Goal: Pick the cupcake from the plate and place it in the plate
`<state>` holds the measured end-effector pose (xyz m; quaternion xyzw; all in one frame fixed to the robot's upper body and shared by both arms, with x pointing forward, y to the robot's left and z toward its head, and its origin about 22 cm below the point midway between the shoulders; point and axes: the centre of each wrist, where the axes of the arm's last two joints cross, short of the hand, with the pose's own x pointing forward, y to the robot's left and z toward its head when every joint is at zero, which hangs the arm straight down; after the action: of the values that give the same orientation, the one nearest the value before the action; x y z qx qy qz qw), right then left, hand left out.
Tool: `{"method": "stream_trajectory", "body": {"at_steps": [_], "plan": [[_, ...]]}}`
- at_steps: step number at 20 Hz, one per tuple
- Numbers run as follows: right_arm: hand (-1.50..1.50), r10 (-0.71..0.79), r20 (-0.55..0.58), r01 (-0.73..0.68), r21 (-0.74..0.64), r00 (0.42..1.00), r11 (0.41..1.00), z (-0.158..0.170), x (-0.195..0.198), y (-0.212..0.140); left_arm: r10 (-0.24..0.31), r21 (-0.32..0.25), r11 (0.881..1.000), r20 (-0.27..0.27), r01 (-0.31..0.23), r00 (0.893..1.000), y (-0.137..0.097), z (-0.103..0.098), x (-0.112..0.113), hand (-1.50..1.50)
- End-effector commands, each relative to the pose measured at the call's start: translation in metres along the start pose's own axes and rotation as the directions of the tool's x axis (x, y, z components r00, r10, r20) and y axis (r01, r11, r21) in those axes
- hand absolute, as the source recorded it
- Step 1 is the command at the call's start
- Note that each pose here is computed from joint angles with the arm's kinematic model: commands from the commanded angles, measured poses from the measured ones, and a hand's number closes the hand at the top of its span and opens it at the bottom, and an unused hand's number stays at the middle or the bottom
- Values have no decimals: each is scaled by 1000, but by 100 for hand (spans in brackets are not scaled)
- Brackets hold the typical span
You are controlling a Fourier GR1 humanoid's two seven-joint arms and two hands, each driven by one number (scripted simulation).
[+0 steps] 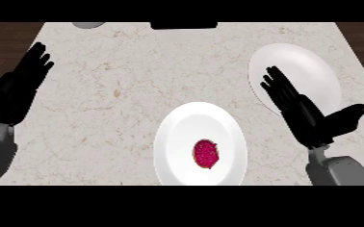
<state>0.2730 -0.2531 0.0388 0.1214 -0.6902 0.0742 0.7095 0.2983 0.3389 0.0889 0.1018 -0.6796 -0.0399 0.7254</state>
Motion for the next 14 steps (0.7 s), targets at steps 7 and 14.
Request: {"method": "stream_trajectory", "body": {"at_steps": [7,14], "plan": [[150,700,-27,-674,-299,713,675,18,84,-76,95,-40,993,-288,-111,953,-51,37,-79,0],[-150,517,172,-249,-723,838,645,54,25,9,159,-75,978,-321,-193,933,-119,77,-110,0]]}}
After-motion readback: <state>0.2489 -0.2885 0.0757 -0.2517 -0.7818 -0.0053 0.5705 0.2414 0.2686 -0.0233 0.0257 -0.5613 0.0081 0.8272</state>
